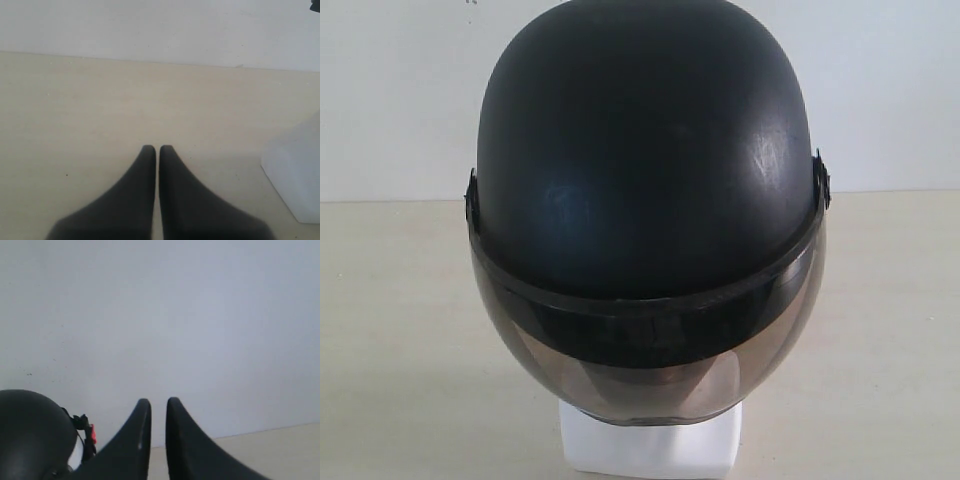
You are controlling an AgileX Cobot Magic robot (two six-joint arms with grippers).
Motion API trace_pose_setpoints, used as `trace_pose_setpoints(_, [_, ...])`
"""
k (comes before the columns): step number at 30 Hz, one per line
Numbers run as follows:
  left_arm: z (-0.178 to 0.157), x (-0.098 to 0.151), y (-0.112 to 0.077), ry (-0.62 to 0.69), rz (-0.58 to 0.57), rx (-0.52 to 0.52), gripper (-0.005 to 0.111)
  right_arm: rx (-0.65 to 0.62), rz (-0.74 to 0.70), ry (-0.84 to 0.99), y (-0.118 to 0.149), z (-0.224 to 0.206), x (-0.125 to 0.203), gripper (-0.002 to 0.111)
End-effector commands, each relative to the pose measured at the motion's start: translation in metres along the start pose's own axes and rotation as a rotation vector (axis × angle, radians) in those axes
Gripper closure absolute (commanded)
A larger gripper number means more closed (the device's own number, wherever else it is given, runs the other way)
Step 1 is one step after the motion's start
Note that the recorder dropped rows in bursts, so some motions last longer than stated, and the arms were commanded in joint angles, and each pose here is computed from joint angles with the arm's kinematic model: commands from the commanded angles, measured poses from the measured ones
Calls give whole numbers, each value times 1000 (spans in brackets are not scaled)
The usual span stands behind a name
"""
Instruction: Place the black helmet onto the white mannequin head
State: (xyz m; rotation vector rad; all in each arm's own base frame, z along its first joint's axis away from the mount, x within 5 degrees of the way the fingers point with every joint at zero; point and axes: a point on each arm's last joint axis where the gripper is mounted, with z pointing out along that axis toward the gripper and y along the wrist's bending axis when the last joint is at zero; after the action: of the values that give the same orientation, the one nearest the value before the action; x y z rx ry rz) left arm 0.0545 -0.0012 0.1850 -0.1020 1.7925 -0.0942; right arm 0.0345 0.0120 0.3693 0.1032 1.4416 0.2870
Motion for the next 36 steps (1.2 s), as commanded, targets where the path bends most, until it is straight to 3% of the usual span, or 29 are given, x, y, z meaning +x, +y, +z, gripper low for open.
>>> trace_pose_setpoints(1, [0, -1, 0, -8, -2, 4, 102, 54, 10, -43, -18, -2, 48, 96])
trace_pose_setpoints(10, [0, 0, 0, -5, -2, 4, 102, 110, 37, 115, -41, 2, 125, 96])
trace_pose_setpoints(17, [0, 0, 0, -5, -2, 4, 102, 143, 51, 233, -52, 2, 166, 96])
trace_pose_setpoints(25, [0, 0, 0, -5, -2, 4, 102, 144, 56, 256, -53, 1, 170, 96])
trace_pose_setpoints(30, [0, 0, 0, -5, -2, 4, 102, 174, -221, 270, -59, -1, 169, 96])
trace_pose_setpoints(36, [0, 0, 0, -5, -2, 4, 102, 185, -229, 329, -60, -6, 175, 96])
